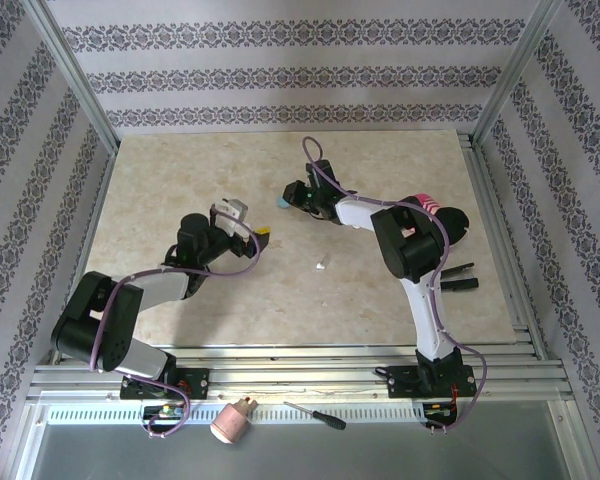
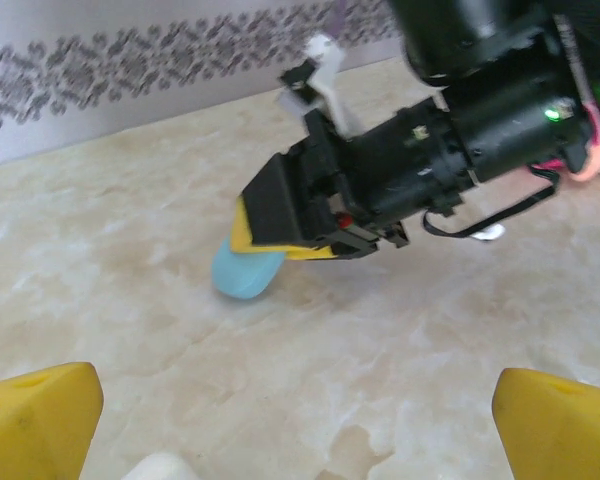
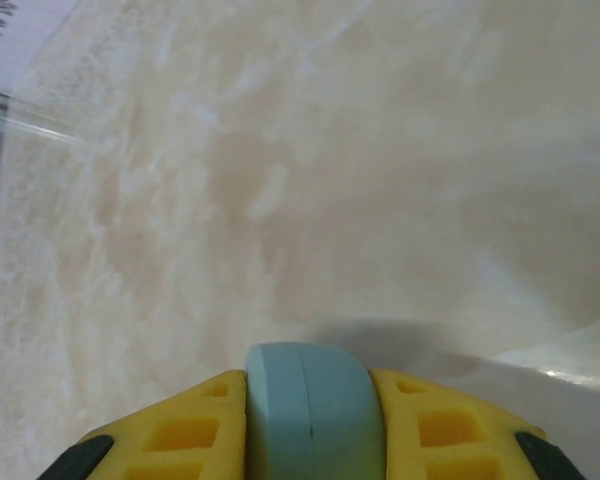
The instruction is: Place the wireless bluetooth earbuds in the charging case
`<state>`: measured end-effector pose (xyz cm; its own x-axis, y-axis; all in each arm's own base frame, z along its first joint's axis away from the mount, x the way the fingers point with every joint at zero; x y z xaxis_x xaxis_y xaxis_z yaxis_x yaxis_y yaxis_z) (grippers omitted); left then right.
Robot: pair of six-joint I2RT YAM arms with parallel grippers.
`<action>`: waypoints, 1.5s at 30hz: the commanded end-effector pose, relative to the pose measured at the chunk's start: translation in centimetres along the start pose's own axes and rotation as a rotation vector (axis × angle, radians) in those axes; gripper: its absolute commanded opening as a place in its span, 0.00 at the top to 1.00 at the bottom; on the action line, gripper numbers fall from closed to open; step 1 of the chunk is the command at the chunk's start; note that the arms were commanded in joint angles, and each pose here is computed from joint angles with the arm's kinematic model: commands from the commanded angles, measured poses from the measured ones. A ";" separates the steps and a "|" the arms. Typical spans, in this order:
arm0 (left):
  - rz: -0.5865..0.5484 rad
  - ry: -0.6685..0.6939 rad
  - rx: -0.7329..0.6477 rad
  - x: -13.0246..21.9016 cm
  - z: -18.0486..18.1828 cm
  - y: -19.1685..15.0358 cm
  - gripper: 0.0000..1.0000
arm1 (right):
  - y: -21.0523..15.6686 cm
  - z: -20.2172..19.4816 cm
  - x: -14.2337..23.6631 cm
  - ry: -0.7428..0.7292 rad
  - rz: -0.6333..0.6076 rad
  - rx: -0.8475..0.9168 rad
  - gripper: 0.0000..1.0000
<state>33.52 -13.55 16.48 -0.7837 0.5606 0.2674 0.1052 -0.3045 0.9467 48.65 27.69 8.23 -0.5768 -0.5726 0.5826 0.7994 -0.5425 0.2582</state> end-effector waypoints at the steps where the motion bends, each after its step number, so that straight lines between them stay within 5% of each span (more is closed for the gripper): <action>1: 0.183 0.081 0.147 -0.4 1.2 -2.2 0.01 | 1.4 -0.2 -0.3 -0.031 -0.041 -0.010 0.77; 14: 0.396 0.253 0.355 -0.5 3.4 -3.2 0.01 | 3.9 0.8 4.7 -0.145 -0.142 0.221 0.35; 21: 0.570 0.325 0.442 -1.0 4.4 -4.0 0.01 | 2.3 2.0 8.8 -0.072 -0.129 0.388 0.20; 29: 0.862 0.345 0.456 -2.3 5.1 -5.8 0.01 | -0.6 1.8 12.4 -0.049 -0.088 0.473 0.18; 38: 0.934 0.247 0.527 -5.1 4.4 -7.2 0.00 | -1.9 1.2 13.6 -0.041 -0.073 0.477 0.18; 45: 0.998 0.222 0.529 -5.4 3.7 -8.2 0.14 | -1.9 1.3 13.7 -0.033 -0.071 0.474 0.18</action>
<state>39.79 -11.30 8.27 -0.3532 0.0910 0.9311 0.9187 -0.1543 0.3636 39.79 21.25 15.42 -0.6226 -0.4907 0.6096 0.7707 -0.2497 0.5862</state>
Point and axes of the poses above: each hand's point on the last joint's axis, 136 mm out from that joint toward the fingers, its own x axis back along the fingers, its own z axis along the line the jaws close on, y = z × x, the point moved 6 cm from there along x, back along the fingers, and after that the axes turned 14 degrees about -x, right-handed, at the moved point
